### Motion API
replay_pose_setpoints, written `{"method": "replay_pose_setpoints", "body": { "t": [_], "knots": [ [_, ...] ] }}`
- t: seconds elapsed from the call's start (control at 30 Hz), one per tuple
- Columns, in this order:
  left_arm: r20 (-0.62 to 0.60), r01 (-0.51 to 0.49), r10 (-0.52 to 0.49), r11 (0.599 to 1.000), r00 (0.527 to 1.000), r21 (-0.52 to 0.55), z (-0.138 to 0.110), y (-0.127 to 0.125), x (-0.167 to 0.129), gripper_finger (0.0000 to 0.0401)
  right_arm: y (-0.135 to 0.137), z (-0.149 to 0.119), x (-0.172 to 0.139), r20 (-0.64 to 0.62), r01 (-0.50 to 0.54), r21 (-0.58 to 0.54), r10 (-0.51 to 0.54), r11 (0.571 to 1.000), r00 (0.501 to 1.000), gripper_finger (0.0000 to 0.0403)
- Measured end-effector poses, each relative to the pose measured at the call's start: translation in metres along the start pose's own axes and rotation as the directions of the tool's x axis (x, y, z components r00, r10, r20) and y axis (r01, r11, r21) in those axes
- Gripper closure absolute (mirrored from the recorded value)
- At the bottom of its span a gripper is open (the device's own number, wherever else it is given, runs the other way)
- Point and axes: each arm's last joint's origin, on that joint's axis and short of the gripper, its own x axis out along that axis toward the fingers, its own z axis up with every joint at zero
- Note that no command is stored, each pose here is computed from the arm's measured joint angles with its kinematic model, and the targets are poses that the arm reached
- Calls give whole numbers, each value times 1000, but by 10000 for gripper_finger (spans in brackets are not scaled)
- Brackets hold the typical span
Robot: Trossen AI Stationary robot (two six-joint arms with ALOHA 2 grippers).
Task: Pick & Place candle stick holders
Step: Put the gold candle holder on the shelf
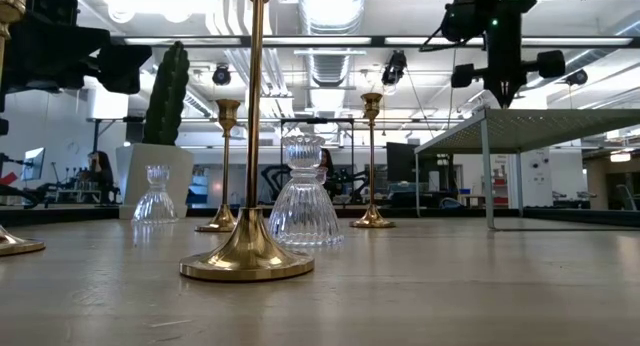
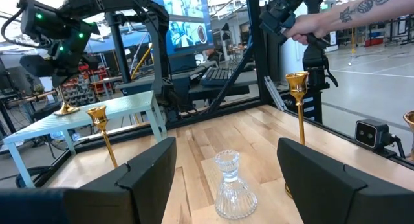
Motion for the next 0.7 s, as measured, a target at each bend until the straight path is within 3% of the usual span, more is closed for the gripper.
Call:
{"method": "replay_pose_setpoints", "body": {
  "t": [0.33,0.7],
  "knots": [
    [0,0,0,1000,1000,0,0,0,0,128,3,-3,1,18,15,33,-16,999,1000,392],
    [0,0,0,1000,1000,0,0,0,0,128,0,-3,1,14,35,-4,-35,999,999,389]
  ]
}}
